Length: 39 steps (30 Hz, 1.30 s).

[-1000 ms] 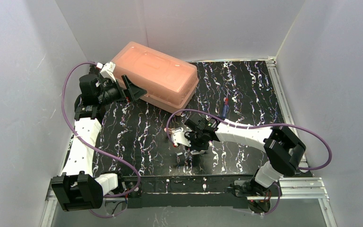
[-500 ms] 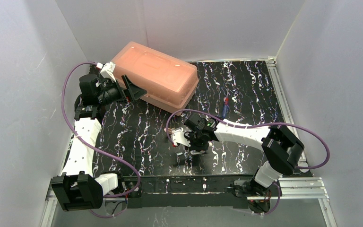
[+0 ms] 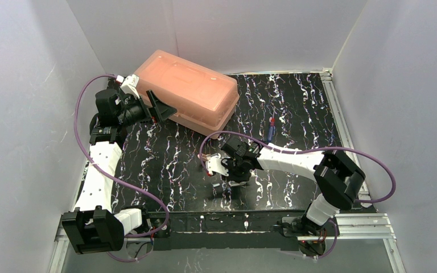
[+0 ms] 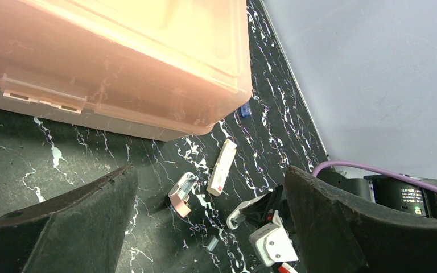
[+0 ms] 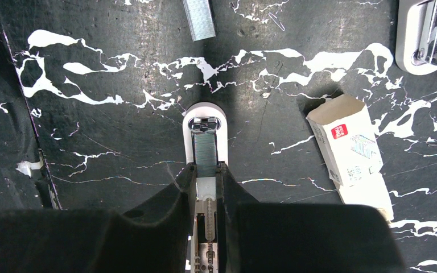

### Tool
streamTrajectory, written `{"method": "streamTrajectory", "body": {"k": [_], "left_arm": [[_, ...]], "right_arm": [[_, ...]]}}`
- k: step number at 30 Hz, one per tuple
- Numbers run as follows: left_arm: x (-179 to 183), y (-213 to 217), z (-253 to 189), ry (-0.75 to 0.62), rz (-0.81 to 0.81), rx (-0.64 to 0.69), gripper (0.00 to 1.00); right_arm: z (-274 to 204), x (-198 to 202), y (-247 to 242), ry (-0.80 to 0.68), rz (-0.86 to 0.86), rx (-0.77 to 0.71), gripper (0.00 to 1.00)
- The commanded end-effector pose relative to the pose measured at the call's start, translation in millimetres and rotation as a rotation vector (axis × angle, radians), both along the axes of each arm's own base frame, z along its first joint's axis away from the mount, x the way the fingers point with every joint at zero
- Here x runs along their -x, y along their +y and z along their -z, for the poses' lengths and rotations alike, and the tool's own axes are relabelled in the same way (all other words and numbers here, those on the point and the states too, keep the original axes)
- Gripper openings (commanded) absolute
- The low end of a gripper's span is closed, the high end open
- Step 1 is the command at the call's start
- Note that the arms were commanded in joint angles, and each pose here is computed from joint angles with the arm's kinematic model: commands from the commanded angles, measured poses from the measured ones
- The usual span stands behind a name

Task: Load the staples into the stapler

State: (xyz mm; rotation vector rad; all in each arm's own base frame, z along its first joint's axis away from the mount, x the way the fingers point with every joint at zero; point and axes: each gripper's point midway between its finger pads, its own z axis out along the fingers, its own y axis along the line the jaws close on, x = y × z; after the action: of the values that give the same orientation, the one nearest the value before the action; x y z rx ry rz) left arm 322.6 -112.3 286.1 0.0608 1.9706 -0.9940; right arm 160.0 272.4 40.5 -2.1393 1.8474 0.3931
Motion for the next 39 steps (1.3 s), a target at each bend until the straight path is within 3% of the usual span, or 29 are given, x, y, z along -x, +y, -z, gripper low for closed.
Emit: {"method": "streamTrajectory", "body": {"k": [1, 11, 22, 31, 35, 39], "left_arm": [[8, -1, -10, -0.032, 0.014, 0.009, 0.99], [9, -1, -9, -0.032, 0.015, 0.010, 0.99], [9, -1, -9, -0.028, 0.015, 0.012, 0.98], [7, -1, -9, -0.032, 0.013, 0.007, 0.99], [6, 1, -7, -0.050, 0.022, -0.020, 0.98], [6, 1, -2, -0.056, 0.041, -0.048, 0.99]], "right_arm": [[0, 1, 10, 0.016, -0.006, -0.031, 0.21], [3, 3, 11, 0.029, -0.004, -0.032, 0.24], [-1, 2, 11, 0.023, -0.002, -0.037, 0.37], [-22, -3, 16, -0.009, 0.014, -0.082, 0.53], [-43, -7, 16, -0.024, 0.025, -0.144, 0.67], [-49, -16, 7, -0.021, 0.060, -0.166, 0.71]]}}
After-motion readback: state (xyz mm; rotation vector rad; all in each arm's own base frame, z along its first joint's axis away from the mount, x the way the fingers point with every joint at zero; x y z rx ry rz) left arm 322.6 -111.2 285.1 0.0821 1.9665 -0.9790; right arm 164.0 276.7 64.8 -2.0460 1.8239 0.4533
